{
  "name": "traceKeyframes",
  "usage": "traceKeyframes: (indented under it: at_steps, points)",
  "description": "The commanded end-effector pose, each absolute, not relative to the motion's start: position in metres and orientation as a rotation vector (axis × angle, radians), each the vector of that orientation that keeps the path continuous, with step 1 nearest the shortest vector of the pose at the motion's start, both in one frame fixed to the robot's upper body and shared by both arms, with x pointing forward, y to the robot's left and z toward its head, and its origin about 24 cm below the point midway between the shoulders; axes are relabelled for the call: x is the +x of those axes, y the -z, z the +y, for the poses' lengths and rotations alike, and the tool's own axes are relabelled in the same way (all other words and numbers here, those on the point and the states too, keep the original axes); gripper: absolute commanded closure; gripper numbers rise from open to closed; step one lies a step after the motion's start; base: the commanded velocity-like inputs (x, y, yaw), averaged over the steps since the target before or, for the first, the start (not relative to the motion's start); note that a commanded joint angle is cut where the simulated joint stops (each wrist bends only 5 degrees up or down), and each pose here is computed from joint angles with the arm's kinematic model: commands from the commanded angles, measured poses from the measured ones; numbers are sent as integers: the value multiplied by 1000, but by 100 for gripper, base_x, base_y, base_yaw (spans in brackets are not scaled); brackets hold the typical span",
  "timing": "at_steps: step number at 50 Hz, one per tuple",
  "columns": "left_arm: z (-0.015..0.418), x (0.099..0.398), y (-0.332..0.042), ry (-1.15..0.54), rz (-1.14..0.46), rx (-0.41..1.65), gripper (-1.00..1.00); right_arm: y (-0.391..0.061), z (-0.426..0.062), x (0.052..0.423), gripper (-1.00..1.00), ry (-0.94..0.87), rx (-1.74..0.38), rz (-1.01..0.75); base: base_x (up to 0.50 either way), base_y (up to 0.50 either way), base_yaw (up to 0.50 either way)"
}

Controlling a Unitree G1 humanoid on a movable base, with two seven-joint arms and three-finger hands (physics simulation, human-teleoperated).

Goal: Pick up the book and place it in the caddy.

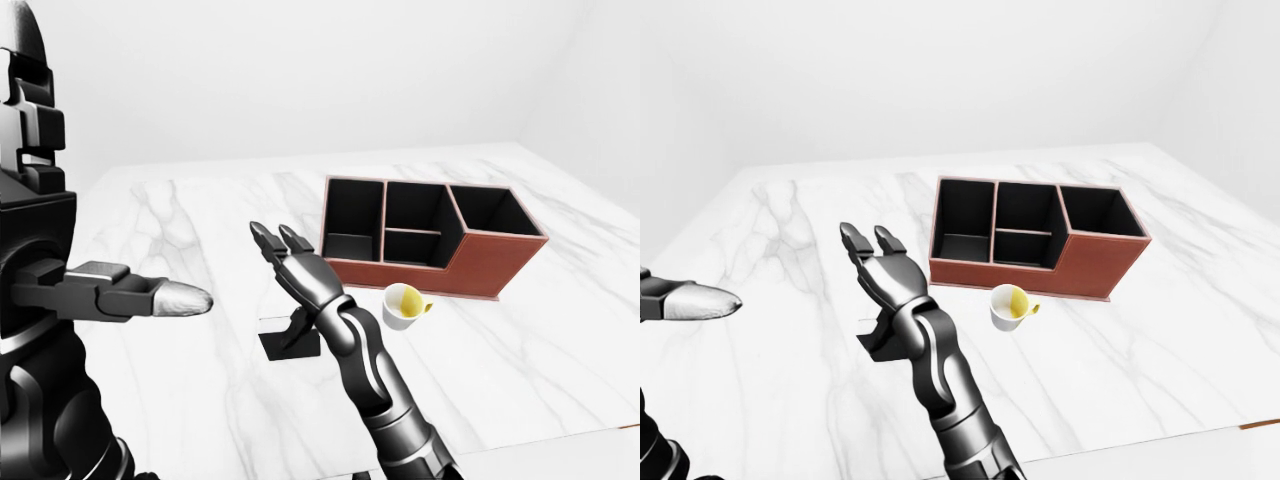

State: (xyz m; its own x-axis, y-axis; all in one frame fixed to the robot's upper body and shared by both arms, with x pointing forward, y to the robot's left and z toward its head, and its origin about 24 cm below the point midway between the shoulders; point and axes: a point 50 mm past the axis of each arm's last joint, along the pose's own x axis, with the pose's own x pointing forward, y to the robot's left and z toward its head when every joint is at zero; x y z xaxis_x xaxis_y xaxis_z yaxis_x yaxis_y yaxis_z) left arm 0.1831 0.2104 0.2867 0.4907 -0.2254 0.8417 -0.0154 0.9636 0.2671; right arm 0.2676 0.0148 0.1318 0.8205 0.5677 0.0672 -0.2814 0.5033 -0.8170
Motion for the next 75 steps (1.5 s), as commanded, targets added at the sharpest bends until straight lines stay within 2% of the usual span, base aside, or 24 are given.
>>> traceKeyframes:
  at_steps: [1,5,16,33,45,67,68,70,71,75]
  points:
    - [210,174,-290,140,-1085,243,-100,-93,19,279,-100,-450,-1001,-269,0,0,0]
    - [211,175,-289,141,-1077,241,-100,-81,19,281,-100,-407,-1034,-259,0,0,0]
    - [208,168,-291,148,-1105,234,-100,-60,32,271,-100,-438,-1094,-237,0,0,0]
    - [205,162,-292,151,-1129,225,-100,-50,41,279,-100,-457,-1185,-230,0,0,0]
    - [205,160,-291,150,-1134,222,-100,-24,38,298,-100,-427,-1155,-126,0,0,0]
    - [210,163,-288,142,-1105,211,-100,-7,45,290,-100,-503,-1222,-99,0,0,0]
    - [211,164,-288,141,-1101,211,-100,-6,44,289,-58,-499,-1211,-87,0,0,0]
    - [212,163,-288,140,-1104,212,-100,-7,45,287,56,-491,-1230,-119,0,0,0]
    - [212,163,-289,139,-1105,212,-100,-5,44,287,100,-499,-1221,-100,0,0,0]
    - [212,160,-290,139,-1119,207,-100,-3,44,284,100,-519,-1221,-86,0,0,0]
